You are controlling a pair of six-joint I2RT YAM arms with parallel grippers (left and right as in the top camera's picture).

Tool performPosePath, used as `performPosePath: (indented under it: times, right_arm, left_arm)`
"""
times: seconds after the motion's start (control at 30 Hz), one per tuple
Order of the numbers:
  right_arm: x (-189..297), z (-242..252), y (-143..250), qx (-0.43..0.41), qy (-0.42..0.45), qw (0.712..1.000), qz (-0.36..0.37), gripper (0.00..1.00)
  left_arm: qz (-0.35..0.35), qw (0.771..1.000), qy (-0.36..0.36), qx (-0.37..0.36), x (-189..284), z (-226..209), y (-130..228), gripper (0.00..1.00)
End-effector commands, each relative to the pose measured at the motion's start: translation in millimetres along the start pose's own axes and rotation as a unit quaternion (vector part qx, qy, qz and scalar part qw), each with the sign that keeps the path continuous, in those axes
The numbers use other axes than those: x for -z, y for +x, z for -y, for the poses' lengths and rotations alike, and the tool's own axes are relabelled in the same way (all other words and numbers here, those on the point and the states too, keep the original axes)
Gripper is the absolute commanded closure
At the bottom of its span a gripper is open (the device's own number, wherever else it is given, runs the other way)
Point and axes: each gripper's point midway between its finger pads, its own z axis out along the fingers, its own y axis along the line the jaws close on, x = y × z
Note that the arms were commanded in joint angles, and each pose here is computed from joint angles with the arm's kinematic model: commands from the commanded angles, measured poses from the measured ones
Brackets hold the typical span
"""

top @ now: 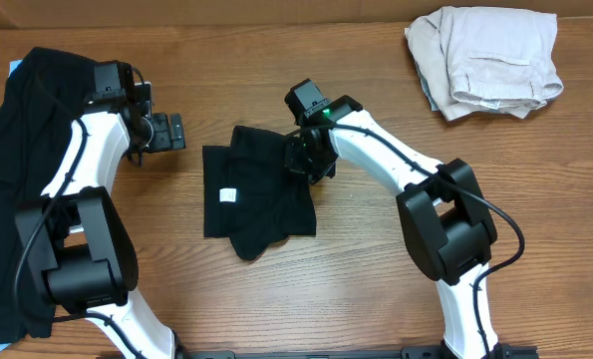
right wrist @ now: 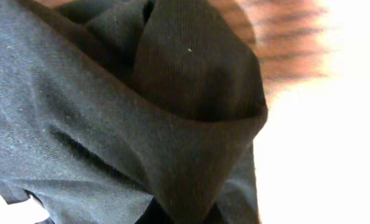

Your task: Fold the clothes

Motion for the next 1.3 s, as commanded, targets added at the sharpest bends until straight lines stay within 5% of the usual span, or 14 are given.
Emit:
performPosePath:
  times: [0.0,0.23,0.3,0.47,0.67,0.83,1.03,1.27]
  right_arm:
    - [10,34,-22,-0.02,0.02,1.0,0.008,0.96]
    - [53,126,-61,-0.072,0.071,0.995,0.023,0.96]
    - [65,146,-68,-0.088,0.072,0.993,0.024,0.89]
    - [99,161,-75,-0.088,0.069,0.993,0.024,0.65]
    - [133,113,-75,-0.041,0.056,0.996,0.055,0.41]
    - [123,58,-64,-0.012,0.075,0.993,0.085,0.0]
    - [96,45,-56,-0.04,0.175,0.974,0.141,0.0]
    - [37,41,-50,-0.026,0.176,0.98,0.091,0.0]
  left_arm:
    - [-0.002,1.0,-0.002,0.003,-2,-1,2,0.0]
    - [-0.002,1.0,-0.002,0.003,-2,-1,2,0.0]
    - [-0.002,1.0,-0.002,0.003,-2,-1,2,0.0]
    - [-0.001,1.0,-0.002,0.003,-2,0,1,0.0]
    - [-0.001,1.0,-0.002,0.003,-2,-1,1,0.0]
    - [-0.002,1.0,-0.002,0.003,-2,-1,1,0.0]
    - [-0.002,1.0,-0.002,0.003,-2,-1,2,0.0]
    - [-0.002,1.0,-0.002,0.003,-2,-1,2,0.0]
